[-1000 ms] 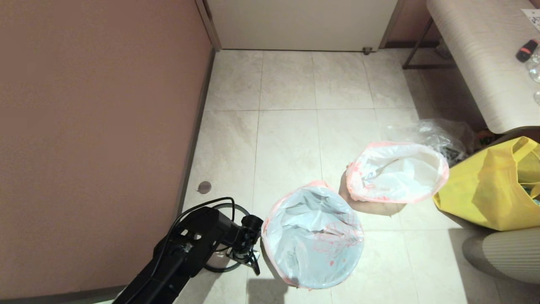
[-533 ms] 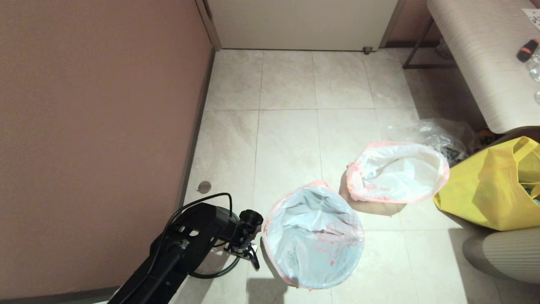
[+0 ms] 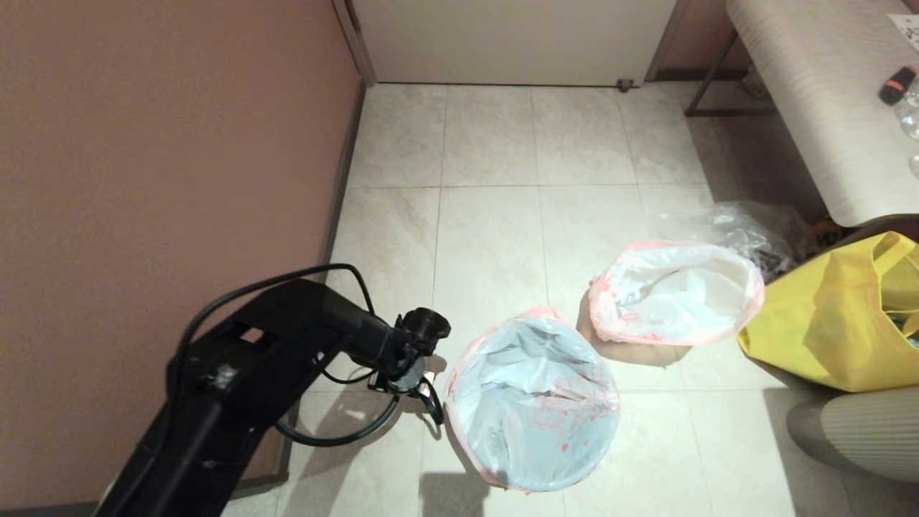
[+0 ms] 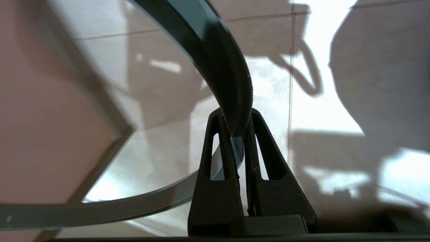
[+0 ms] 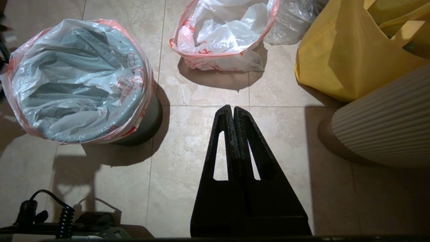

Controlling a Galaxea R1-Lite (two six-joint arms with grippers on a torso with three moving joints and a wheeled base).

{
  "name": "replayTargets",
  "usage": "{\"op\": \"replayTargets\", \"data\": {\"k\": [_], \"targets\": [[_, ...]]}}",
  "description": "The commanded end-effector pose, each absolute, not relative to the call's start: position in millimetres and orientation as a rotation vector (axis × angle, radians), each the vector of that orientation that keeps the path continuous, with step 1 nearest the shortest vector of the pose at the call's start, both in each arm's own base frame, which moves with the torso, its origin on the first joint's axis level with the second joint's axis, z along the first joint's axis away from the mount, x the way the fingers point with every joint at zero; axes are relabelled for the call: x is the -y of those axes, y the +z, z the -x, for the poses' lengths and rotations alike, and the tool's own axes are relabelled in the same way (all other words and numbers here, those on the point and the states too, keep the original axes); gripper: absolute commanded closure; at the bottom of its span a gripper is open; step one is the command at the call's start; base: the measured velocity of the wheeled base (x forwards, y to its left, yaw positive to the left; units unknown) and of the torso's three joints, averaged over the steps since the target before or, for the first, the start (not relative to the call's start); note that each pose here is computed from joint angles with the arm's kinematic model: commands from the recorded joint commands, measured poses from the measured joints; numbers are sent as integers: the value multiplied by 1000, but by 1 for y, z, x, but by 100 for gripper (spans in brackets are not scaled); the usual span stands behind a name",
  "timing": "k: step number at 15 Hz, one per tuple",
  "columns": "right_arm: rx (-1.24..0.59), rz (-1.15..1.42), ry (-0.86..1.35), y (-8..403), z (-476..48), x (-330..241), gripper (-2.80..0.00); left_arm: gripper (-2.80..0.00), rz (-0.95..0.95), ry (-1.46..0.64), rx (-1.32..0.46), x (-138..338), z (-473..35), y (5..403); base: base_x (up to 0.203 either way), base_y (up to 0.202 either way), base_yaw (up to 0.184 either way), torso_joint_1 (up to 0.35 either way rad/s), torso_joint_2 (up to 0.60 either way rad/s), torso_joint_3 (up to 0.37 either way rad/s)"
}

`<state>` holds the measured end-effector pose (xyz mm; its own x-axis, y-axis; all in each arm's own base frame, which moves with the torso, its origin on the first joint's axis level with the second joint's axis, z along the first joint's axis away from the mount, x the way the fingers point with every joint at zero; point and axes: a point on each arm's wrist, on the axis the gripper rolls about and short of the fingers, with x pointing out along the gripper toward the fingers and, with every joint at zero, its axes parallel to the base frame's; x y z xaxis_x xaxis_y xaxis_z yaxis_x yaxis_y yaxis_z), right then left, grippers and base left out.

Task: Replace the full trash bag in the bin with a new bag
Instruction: Place the trash can ring on the trash can

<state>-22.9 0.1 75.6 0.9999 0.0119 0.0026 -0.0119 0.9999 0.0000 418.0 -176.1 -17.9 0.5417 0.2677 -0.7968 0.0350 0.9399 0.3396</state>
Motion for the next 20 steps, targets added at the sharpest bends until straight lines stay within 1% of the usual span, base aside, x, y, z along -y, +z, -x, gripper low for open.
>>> {"op": "replayTargets", "data": {"k": [1, 4, 6, 8, 9, 10, 12, 14, 17, 19, 20], "targets": [[2, 0, 12, 76, 23, 0, 0, 0, -278, 117, -858, 175, -389, 73, 0, 0, 0, 0, 0, 0], [2, 0, 12, 76, 23, 0, 0, 0, -227, 37, -715, 172, -319, 172, 0, 0, 0, 0, 0, 0], [2, 0, 12, 76, 23, 0, 0, 0, -189, -69, -635, 170, -267, 226, 0, 0, 0, 0, 0, 0], [2, 0, 12, 76, 23, 0, 0, 0, -134, -214, -583, 170, -212, 269, 0, 0, 0, 0, 0, 0], [2, 0, 12, 76, 23, 0, 0, 0, -70, -328, -579, 168, -183, 292, 0, 0, 0, 0, 0, 0], [2, 0, 12, 76, 23, 0, 0, 0, 0, -481, -614, 164, -162, 307, 0, 0, 0, 0, 0, 0], [2, 0, 12, 76, 23, 0, 0, 0, 101, -718, -693, 157, -139, 325, 0, 0, 0, 0, 0, 0], [2, 0, 12, 76, 23, 0, 0, 0, 199, -874, -782, 163, -138, 328, 0, 0, 0, 0, 0, 0], [2, 0, 11, 76, 23, 0, 0, 0, 352, -1187, -889, 184, -157, 326, 0, 0, 0, 0, 0, 0], [2, 0, 11, 76, 23, 0, 0, 0, 510, -1430, -946, 195, -194, 321, 0, 0, 0, 0, 0, 0], [2, 0, 11, 76, 23, 0, 0, 0, 551, -1519, -912, 200, -211, 318, 0, 0, 0, 0, 0, 0]]}}
